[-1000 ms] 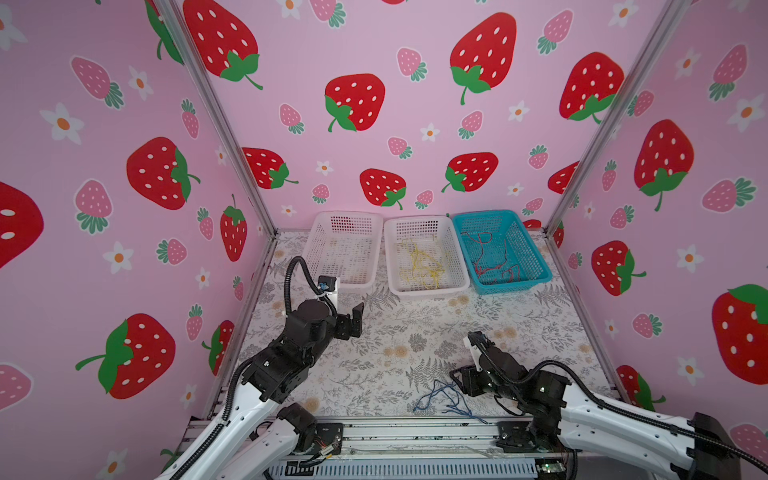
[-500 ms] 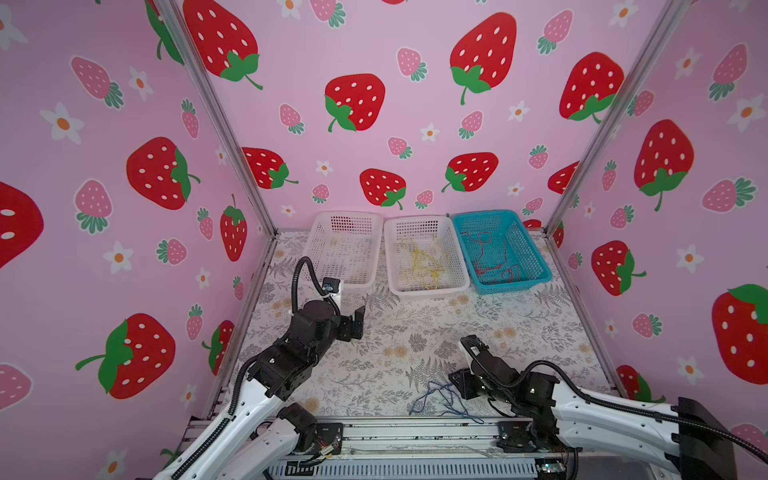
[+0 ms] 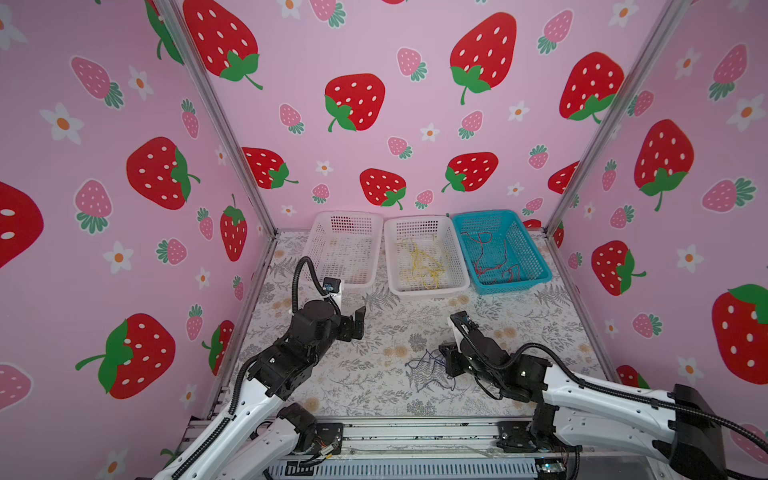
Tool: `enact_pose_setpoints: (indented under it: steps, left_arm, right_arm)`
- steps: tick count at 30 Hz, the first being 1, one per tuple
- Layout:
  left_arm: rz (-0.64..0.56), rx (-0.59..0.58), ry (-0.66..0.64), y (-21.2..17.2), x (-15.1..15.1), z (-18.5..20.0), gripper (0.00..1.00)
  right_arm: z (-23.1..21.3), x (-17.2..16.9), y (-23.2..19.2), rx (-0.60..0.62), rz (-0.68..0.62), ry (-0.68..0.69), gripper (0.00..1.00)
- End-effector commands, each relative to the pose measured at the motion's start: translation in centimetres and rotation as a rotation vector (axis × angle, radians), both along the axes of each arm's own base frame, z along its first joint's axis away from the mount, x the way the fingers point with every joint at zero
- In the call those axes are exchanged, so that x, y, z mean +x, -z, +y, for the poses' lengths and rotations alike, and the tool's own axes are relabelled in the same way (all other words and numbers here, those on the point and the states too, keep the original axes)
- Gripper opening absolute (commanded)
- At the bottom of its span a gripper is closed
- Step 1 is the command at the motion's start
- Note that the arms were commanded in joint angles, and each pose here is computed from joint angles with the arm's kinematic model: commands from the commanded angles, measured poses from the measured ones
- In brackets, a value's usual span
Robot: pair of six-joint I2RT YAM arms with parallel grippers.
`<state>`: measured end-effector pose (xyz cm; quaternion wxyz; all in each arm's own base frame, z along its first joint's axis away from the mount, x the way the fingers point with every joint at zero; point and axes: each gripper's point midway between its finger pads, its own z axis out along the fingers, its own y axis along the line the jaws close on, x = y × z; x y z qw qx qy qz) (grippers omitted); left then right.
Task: Untangle the cables
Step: 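Lift the blue wires with the right gripper toward the left gripper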
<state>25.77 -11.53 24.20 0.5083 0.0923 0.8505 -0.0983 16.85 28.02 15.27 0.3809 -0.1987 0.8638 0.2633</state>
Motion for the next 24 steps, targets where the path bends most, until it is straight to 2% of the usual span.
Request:
enact_pose_setpoints:
  steps: [1,7,12,17,20,24]
  left_arm:
    - [-0.016,-0.044,0.04,-1.0,-0.5,-0.7,0.99]
    - [-0.014,-0.209,0.158,-3.0,-2.3,-2.9,0.99]
    - [0.054,-0.392,0.18,-2.4,-3.5,-4.2,0.99]
    - [0.108,-0.582,0.248,-1.3,-4.2,-6.3,0.99]
    - [0.099,-0.703,0.303,-0.9,-4.5,-7.4,0.99]
    - [0.053,-0.798,0.334,-0.6,-4.5,-7.9,0.99]
  right_arm:
    - [1.8,1.4,-4.1,0.043,-0.17,-0.038,0.0]
    - [3.8,1.1,-10.3,0.261,-0.314,-0.12,0.0]
    - [3.8,-0.2,-13.6,0.401,-0.39,-0.22,0.0]
    - [3.0,-1.5,-15.7,0.51,-0.419,-0.31,0.0]
    - [2.6,-1.8,-16.4,0.557,-0.417,-0.347,0.0]
    - [2.2,-2.5,-17.1,0.608,-0.405,-0.405,0.0]
